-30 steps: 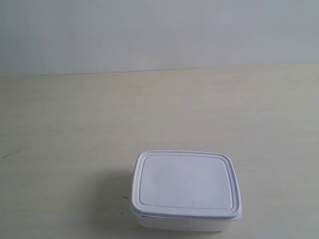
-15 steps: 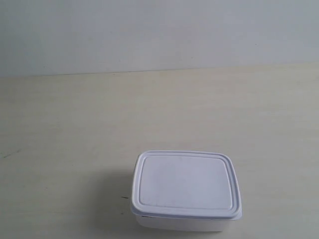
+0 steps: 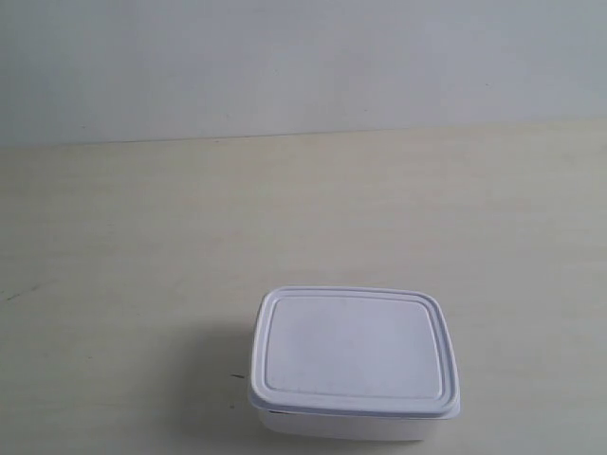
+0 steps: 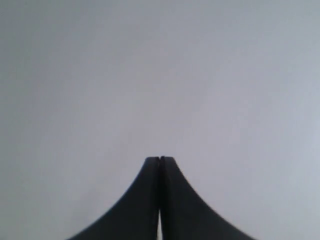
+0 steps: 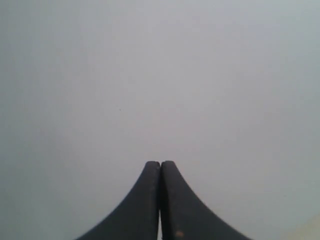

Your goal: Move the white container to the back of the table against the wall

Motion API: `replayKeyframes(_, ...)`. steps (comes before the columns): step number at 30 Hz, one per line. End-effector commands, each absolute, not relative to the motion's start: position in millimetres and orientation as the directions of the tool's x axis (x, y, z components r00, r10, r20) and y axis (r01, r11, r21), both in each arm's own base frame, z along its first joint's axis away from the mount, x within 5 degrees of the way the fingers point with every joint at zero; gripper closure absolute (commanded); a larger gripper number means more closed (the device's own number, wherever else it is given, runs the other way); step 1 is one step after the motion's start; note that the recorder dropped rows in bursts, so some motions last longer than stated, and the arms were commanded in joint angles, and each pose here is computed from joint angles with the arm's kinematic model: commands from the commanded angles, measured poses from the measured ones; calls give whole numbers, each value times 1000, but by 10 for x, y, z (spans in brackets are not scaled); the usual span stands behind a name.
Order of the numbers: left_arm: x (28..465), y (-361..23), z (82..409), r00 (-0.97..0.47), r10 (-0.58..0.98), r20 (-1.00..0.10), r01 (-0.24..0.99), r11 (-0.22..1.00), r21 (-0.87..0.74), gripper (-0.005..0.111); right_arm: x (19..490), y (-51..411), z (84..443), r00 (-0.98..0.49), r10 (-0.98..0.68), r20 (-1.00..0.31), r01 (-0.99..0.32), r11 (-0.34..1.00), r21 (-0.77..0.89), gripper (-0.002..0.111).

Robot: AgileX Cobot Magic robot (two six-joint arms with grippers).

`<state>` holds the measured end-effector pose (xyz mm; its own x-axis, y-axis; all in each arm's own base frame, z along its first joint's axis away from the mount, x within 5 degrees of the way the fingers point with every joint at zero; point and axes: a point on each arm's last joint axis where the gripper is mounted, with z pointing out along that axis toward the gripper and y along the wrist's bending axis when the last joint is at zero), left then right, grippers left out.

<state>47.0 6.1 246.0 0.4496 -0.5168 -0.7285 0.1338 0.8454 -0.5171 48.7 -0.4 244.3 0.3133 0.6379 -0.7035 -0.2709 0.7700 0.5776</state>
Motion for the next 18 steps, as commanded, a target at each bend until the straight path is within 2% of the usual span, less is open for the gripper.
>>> replayKeyframes(1,376,34,2608,566,-518,-641,249,849,-466,107,462,5,2474,331,673,-661,-324,739,590,108)
replayKeyframes(4,349,27,2642,595,-515,-618,274,852,-446,107,447,63,2496,344,607,-717,-354,791,499,108)
replayKeyframes(10,318,18,2678,606,-559,-566,335,825,-456,107,412,125,2713,338,576,-744,-403,803,439,108)
replayKeyframes(15,321,-17,2678,597,-541,-592,343,839,-422,107,609,191,2877,216,507,-834,-368,834,412,108)
replayKeyframes(18,346,-117,2657,520,-557,-648,406,828,-386,107,772,290,2916,104,457,-883,-409,829,381,108)
